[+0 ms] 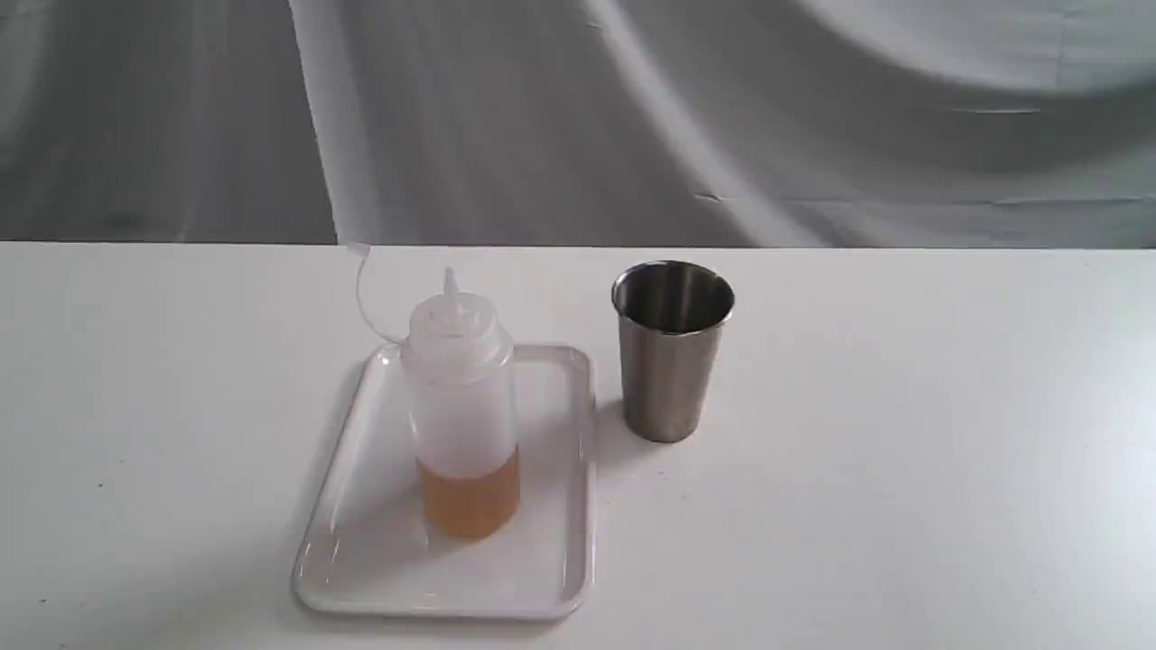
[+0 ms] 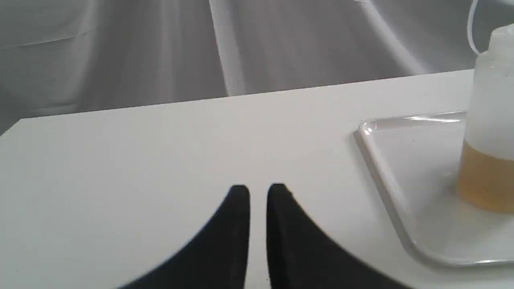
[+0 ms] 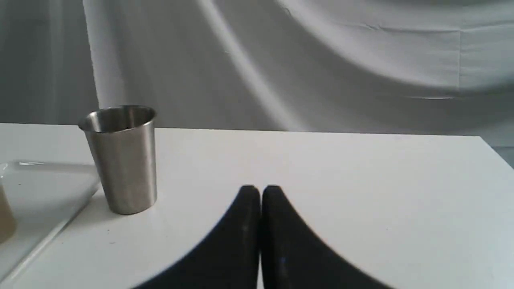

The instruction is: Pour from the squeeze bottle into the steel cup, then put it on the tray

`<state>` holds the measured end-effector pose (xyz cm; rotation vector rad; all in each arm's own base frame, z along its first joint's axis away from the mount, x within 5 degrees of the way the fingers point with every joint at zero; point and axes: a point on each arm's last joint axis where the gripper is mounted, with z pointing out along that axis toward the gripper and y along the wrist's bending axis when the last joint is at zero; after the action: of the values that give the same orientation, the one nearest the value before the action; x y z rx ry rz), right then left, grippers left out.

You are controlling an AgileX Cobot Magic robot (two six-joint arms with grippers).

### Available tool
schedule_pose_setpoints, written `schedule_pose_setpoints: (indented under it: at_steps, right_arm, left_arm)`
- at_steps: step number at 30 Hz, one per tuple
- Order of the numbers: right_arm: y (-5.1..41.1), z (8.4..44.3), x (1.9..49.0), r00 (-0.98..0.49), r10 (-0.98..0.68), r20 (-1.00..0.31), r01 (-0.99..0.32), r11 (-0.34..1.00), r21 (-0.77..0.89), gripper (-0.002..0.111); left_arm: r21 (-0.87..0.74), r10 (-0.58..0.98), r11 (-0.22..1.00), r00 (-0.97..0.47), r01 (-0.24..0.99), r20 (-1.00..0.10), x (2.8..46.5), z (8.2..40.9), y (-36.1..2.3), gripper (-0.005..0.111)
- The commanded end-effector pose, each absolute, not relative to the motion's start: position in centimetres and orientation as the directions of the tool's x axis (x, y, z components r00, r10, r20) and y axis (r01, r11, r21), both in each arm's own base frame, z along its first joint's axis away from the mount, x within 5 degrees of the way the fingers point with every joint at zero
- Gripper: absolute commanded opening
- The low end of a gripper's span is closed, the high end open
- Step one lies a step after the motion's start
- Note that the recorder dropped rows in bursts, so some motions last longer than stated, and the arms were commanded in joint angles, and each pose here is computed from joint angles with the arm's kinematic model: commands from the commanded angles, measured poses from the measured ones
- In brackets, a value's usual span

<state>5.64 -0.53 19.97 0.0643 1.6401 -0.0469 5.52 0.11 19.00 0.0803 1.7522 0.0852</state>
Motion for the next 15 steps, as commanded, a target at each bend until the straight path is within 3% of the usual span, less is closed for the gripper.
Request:
schedule_pose_setpoints:
  at_steps: [1, 7, 15]
  right_arm:
    - [-0.7, 19.5, 5.6, -0.116, 0.023, -0.993, 0.091, 0.996, 0.013, 0.000]
    - [-1.0, 18.3, 5.3, -0.238, 0.036, -0.971, 0.125, 0.992, 0.007, 0.000]
    - [-1.0, 18.3, 5.3, -0.238, 0.031, -0.971, 0.125, 0.992, 0.001, 0.000]
  left_arm:
    - [0.103, 0.102, 0.995, -0.174, 0.006, -0.979, 5.5, 18.9, 0.1, 0.008]
    - [0.103, 0.102, 0.995, -0.174, 0.006, -0.979, 5.5, 18.9, 0.1, 0.008]
    - [0.103, 0.102, 0.995, -0.174, 0.006, -0.979, 5.5, 18.9, 0.1, 0.008]
